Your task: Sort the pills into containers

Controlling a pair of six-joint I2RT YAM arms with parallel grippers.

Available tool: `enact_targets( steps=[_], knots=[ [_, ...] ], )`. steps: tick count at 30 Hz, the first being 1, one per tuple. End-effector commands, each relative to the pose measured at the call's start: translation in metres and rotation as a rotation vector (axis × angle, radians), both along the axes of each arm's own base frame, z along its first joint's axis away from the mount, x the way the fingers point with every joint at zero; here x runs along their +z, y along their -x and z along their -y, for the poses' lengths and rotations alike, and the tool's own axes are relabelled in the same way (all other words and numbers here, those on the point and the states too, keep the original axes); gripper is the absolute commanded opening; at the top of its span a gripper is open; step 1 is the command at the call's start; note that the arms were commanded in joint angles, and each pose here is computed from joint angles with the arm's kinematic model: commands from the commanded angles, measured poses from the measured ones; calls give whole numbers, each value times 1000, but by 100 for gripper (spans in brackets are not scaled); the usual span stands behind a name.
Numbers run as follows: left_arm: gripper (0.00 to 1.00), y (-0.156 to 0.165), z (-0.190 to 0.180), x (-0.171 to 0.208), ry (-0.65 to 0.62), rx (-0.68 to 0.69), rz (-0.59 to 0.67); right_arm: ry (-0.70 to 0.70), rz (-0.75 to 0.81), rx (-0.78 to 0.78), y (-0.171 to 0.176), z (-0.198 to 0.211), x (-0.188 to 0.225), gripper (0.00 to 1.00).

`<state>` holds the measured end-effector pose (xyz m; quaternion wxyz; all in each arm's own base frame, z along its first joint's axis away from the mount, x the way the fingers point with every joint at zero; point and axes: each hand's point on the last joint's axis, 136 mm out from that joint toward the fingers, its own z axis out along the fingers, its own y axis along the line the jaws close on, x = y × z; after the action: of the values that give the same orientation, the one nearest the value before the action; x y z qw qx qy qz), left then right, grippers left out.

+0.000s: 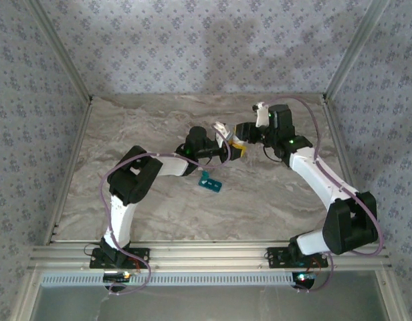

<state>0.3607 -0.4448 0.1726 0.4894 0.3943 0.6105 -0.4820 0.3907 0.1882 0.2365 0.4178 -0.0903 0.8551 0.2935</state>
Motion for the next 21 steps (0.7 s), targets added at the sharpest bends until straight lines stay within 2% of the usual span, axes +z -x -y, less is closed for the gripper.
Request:
enact_targets(
  steps=[1, 7, 10, 15, 21],
  knots=[
    [0, 8, 5, 54, 113, -31, 134, -7, -60, -7, 7, 6, -9, 48],
    [0, 6, 5, 55, 115, -28, 133, -94, -3, 44, 13, 14, 21, 72],
    [0, 6, 5, 54, 114, -29, 130, -121, 48, 91, 21, 18, 36, 78],
    [0, 7, 5, 55, 116, -32, 130, -150, 72, 156, 25, 22, 41, 80],
    [0, 7, 5, 54, 116, -32, 127, -120, 65, 208, 20, 26, 30, 76]
  ],
)
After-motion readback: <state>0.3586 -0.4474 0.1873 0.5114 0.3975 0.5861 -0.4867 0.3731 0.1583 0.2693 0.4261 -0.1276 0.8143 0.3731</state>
